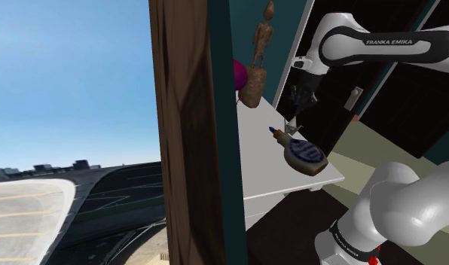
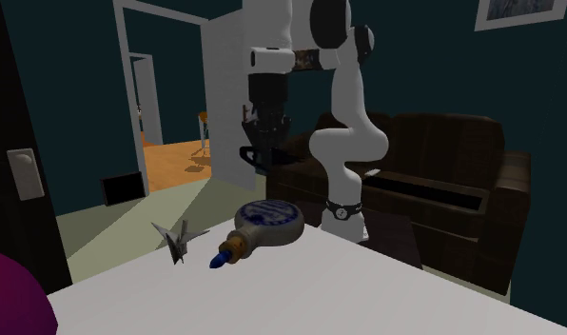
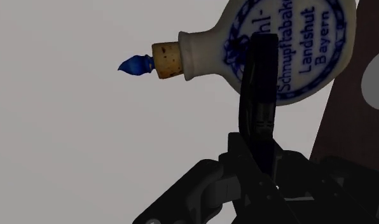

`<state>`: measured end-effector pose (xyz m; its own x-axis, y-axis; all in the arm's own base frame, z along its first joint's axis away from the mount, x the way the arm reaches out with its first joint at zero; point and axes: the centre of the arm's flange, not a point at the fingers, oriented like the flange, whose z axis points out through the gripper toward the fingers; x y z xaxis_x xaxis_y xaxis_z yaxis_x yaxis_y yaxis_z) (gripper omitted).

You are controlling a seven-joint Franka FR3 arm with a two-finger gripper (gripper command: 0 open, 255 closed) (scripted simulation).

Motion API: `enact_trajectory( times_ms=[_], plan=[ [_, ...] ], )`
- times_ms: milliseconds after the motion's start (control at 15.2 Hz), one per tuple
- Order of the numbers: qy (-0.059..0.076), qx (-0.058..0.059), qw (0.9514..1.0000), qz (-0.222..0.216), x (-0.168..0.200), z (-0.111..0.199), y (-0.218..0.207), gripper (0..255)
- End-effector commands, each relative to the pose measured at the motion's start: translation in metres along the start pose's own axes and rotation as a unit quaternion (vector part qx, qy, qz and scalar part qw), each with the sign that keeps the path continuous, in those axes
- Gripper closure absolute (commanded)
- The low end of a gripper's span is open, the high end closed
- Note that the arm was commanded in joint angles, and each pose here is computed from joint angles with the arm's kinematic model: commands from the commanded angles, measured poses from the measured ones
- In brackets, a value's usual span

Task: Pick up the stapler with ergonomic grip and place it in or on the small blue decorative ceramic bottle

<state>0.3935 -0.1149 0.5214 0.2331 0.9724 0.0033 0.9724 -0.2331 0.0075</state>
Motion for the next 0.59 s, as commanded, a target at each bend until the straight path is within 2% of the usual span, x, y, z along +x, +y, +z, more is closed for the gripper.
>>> enact_trajectory(
  times_ms=[0, 330, 528],
  plan=[
    [0.000, 0.000, 1.0000, -0.001, -0.021, 0.001, -0.018, 255],
    [0.000, 0.000, 1.0000, -0.001, -0.072, 0.001, -0.060, 255],
    [0.000, 0.000, 1.0000, -0.001, -0.078, 0.012, -0.065, 255]
  ],
)
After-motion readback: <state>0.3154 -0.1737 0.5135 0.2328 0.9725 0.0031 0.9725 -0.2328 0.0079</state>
